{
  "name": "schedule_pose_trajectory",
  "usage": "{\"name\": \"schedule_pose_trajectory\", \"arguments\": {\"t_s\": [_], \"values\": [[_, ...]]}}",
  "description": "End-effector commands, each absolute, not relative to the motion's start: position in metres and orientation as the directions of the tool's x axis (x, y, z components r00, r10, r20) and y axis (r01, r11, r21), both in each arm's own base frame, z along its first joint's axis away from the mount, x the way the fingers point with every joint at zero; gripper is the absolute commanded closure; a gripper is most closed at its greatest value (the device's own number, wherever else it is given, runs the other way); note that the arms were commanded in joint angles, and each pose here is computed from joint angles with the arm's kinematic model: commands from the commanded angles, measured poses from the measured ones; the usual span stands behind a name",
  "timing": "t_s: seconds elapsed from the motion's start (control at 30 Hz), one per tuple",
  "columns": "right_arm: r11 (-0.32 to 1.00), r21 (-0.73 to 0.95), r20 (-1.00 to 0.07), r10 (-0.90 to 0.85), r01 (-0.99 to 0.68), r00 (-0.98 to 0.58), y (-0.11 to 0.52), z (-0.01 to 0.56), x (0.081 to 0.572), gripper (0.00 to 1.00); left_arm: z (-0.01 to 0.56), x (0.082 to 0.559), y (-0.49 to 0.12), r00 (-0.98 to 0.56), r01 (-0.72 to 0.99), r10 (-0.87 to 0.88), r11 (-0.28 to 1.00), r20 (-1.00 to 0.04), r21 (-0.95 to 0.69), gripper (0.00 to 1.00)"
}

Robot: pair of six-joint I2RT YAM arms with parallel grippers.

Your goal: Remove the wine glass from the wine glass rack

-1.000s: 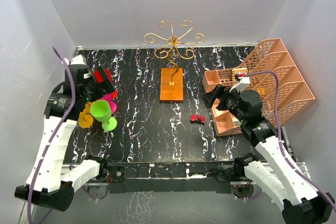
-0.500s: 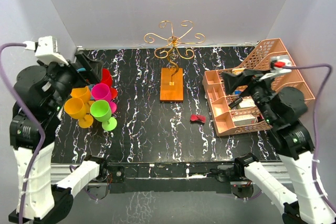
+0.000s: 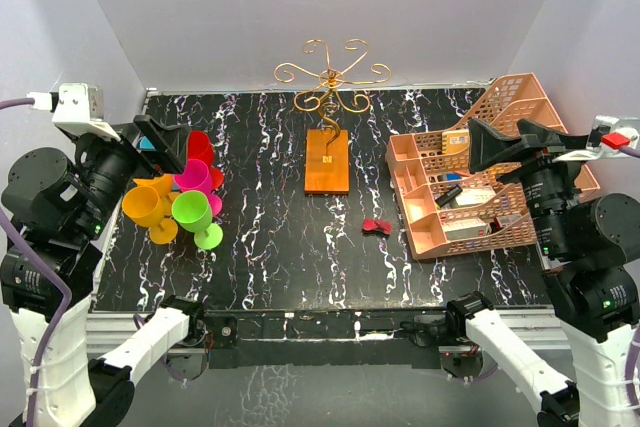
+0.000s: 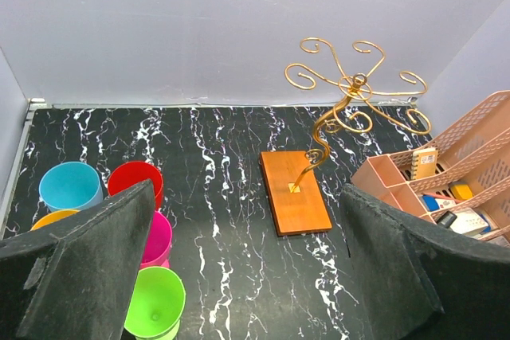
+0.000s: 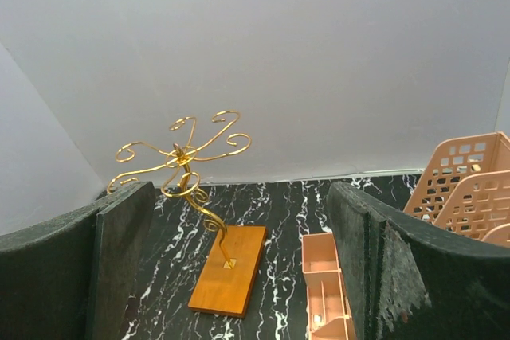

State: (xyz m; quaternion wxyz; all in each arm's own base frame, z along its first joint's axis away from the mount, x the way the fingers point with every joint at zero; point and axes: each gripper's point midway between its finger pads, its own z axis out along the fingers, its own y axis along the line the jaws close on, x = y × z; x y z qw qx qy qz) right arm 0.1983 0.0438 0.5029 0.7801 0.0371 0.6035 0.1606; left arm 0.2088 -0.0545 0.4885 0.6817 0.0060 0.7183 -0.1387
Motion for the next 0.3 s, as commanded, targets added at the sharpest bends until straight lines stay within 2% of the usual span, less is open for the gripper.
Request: {"name": "schedule_pose_trajectory", "arguments": {"t_s": [0.0, 0.2, 0.27], "values": [[0.947, 0.262, -0.921, 0.303, -0.187, 0.243, 0.0391, 0.5133, 0.1981, 0.01, 0.4991, 0.2047, -0.052, -0.029, 0.202, -0.172, 0.964, -0.985, -0.174, 0.03], [0.952, 0.229, -0.926, 0.278, -0.205, 0.255, 0.0424, 0.5099, 0.1988, 0.01, 0.4944, 0.208, -0.0531, -0.038, 0.201, -0.17, 0.964, -0.985, -0.174, 0.03], [0.954, 0.258, -0.93, 0.289, -0.154, 0.228, 0.0362, 0.5062, 0.2047, 0.01, 0.495, 0.2083, -0.0539, -0.037, 0.205, -0.172, 0.963, -0.984, -0.176, 0.03]]}}
